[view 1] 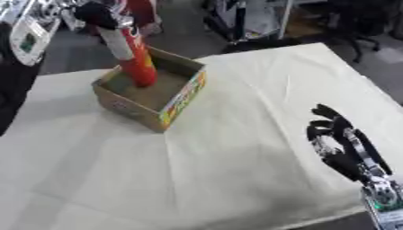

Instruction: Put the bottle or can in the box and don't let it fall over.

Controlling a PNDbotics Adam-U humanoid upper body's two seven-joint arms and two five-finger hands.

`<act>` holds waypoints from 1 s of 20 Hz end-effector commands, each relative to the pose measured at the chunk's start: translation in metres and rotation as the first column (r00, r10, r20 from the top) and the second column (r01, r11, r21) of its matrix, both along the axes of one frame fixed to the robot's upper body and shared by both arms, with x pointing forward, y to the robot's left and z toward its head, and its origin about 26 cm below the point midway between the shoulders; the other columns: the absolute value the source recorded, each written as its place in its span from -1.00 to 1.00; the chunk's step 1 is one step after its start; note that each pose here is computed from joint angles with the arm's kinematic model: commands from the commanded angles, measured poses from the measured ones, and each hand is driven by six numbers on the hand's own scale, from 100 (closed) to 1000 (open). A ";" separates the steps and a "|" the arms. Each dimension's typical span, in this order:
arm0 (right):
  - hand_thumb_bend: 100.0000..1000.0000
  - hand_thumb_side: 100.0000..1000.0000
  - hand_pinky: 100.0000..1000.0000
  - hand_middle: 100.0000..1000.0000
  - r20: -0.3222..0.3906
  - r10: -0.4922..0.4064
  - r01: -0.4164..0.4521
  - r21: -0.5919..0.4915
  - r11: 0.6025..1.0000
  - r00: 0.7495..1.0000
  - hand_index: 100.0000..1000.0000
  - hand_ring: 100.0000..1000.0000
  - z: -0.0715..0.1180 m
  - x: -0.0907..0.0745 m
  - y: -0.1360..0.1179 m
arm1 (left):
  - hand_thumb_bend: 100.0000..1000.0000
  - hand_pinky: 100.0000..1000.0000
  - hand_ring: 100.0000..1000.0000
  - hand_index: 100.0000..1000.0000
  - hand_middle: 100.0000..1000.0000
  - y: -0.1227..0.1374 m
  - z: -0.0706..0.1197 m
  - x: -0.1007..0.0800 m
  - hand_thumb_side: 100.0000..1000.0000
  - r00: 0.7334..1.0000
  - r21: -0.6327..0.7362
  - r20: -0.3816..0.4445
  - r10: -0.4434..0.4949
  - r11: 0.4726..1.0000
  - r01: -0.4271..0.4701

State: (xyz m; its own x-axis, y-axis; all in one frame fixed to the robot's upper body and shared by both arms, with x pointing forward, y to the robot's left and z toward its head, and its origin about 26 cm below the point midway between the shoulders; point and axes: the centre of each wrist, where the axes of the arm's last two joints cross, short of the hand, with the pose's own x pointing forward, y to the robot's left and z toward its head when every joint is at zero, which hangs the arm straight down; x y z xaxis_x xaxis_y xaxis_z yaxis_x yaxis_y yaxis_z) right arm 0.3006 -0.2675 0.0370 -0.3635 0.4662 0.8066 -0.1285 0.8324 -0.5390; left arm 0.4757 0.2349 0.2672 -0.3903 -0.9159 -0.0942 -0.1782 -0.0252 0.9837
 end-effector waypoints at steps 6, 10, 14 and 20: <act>-0.82 0.27 0.52 0.75 0.021 0.015 -0.015 0.004 1.000 1.000 0.94 0.62 0.007 0.004 0.002 | 1.00 0.76 0.76 0.96 0.76 0.019 0.013 -0.002 0.91 1.000 0.058 0.015 -0.024 0.998 0.023; -0.83 0.28 0.52 0.75 0.020 -0.006 0.006 0.003 1.000 1.000 0.94 0.62 0.006 0.003 -0.002 | 0.59 0.62 0.63 0.88 0.66 0.052 0.041 -0.029 0.77 0.993 -0.123 0.118 -0.027 0.992 0.042; -0.84 0.28 0.52 0.75 0.018 -0.020 0.020 -0.001 1.000 1.000 0.94 0.62 0.005 0.002 -0.005 | 0.40 0.49 0.50 0.82 0.56 0.092 0.050 -0.071 0.73 0.988 -0.328 0.153 -0.003 0.943 0.054; -0.84 0.29 0.52 0.75 0.020 -0.047 0.047 0.002 0.999 0.999 0.94 0.62 0.006 0.002 -0.009 | 0.18 0.34 0.38 0.74 0.46 0.123 0.003 -0.135 0.72 0.990 -0.605 0.140 0.009 0.792 0.078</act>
